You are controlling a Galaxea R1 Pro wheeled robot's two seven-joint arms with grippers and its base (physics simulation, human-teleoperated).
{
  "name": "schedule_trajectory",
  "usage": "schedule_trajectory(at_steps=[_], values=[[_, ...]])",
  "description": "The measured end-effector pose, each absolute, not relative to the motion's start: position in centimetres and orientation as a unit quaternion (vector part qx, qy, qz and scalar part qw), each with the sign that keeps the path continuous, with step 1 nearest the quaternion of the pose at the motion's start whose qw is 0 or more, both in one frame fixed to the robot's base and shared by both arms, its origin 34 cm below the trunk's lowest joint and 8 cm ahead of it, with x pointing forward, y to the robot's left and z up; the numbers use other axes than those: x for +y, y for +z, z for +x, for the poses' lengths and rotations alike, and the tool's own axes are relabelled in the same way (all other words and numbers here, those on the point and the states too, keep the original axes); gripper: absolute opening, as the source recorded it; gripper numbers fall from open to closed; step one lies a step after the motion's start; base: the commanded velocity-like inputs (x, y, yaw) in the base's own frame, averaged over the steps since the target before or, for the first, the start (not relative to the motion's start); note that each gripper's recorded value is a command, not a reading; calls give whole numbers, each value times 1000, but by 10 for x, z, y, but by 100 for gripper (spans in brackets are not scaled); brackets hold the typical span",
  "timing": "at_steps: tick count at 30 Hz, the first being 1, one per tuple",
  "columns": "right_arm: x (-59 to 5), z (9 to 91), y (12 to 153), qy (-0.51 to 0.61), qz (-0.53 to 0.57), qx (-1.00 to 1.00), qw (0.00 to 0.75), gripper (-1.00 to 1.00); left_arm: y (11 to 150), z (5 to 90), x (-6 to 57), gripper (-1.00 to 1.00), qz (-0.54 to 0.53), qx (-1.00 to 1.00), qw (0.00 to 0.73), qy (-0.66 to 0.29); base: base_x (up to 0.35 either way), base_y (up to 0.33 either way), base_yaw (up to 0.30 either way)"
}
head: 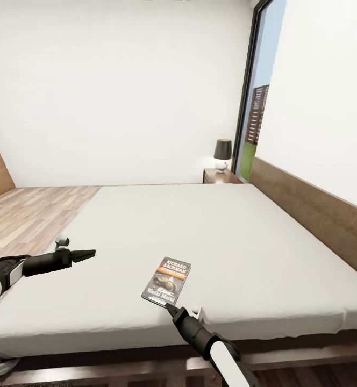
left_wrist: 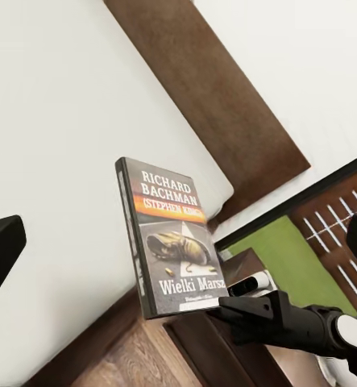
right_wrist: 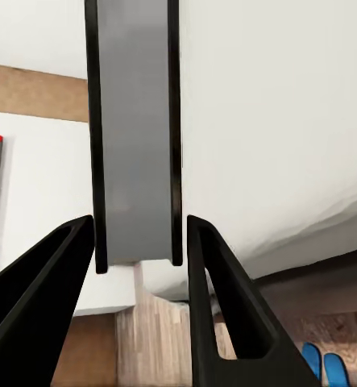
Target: In the bedroom, move the book from the bed onto either nightstand, and place the two sandals side by side next to the bed.
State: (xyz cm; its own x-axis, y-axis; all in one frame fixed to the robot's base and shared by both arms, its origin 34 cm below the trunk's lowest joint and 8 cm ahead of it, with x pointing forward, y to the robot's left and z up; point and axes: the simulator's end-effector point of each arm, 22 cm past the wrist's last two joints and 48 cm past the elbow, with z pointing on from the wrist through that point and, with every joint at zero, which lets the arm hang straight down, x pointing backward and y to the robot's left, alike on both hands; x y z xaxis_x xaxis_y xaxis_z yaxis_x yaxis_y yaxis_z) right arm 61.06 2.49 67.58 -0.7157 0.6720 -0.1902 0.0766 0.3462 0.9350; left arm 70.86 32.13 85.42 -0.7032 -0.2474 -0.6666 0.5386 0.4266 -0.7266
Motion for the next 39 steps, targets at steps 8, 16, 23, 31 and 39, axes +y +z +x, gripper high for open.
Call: schedule_trajectory(at_steps=[8,16,23,31,39], values=[[25,611,679,518,242,768,291,-100,859,708,321,100,98,756,376,-526,0,0,229],[25,612,682,518,240,767,293,-100,863,707,321,100,100,755,379,-526,0,0,229],[24,612,684,517,239,767,295,-100,866,706,321,100,101,754,381,-526,0,0,229],[24,612,685,517,239,767,295,-100,867,706,321,100,101,753,381,-526,0,0,213],[25,612,686,520,238,765,296,-100,867,706,321,100,101,754,381,-526,0,0,66]])
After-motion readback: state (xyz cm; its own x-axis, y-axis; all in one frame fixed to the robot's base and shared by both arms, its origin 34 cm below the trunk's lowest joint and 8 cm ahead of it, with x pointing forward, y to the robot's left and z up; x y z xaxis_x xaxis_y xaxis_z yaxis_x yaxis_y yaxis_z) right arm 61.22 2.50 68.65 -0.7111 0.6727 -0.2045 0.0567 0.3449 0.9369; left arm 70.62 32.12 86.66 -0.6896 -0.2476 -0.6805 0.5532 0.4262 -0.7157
